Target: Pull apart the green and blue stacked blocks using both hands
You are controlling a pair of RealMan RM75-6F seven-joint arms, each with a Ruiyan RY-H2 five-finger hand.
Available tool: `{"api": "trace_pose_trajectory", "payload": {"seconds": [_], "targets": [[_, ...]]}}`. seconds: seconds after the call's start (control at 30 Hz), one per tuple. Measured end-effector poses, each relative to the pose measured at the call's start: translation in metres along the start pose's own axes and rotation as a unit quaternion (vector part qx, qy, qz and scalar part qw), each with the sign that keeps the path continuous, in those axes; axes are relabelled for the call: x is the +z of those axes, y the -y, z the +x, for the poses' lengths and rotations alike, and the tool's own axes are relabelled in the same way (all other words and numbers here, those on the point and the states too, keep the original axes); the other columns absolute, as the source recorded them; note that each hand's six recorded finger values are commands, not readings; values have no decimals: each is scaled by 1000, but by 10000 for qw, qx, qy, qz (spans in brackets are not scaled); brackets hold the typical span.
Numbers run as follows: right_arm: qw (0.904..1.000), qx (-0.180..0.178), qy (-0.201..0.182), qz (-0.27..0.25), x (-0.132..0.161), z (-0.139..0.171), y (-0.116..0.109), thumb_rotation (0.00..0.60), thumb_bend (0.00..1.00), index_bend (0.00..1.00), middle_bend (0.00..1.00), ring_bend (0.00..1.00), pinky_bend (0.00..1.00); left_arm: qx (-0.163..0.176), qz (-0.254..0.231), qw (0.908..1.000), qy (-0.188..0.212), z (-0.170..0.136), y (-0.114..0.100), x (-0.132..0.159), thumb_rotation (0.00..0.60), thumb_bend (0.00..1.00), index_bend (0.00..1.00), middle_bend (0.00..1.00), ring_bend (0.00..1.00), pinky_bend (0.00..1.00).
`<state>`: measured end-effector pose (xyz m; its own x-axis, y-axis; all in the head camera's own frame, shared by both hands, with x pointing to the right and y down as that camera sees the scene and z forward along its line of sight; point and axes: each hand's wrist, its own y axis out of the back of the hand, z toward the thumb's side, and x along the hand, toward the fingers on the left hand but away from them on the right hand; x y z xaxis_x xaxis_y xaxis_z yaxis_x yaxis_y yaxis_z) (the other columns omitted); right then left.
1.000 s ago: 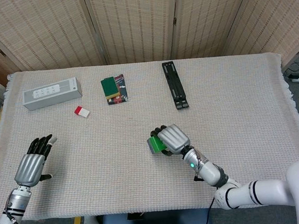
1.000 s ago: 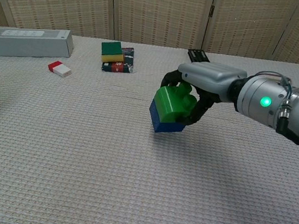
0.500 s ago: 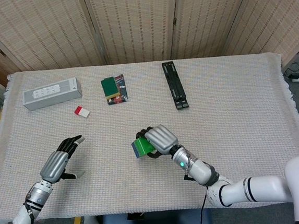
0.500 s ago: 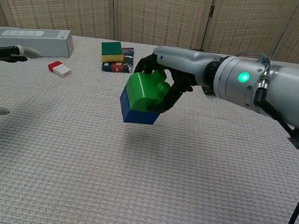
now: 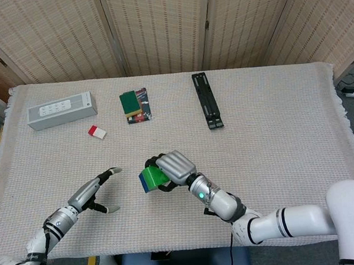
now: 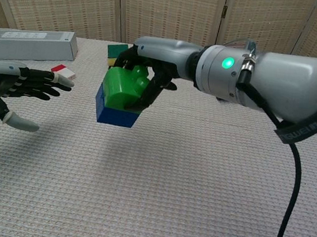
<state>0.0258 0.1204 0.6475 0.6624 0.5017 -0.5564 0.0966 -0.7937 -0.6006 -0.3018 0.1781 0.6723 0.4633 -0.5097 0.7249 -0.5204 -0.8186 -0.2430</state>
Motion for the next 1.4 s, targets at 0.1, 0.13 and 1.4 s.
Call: {"api": "trace_pose_trajectory", "payload": {"seconds": [0.1,0.13,1.4], "targets": [[10000,-5,-65,-8,8,-1,-2,600,349,916,702,794,832,-81,-134,9999,-36,9,5,2,600,244,111,77,0,0],[10000,-9,-64,-7,9,-1,-2,600,349,916,702,795,832,-114,-215,9997,-47,13,7,3,600,244,111,77,0,0],[9997,-59,-116,-220,22,-10,8,600,349,916,702,798,833,-309,-989,9945,-135,53,41,47,600,246,284,99,0,0]]}}
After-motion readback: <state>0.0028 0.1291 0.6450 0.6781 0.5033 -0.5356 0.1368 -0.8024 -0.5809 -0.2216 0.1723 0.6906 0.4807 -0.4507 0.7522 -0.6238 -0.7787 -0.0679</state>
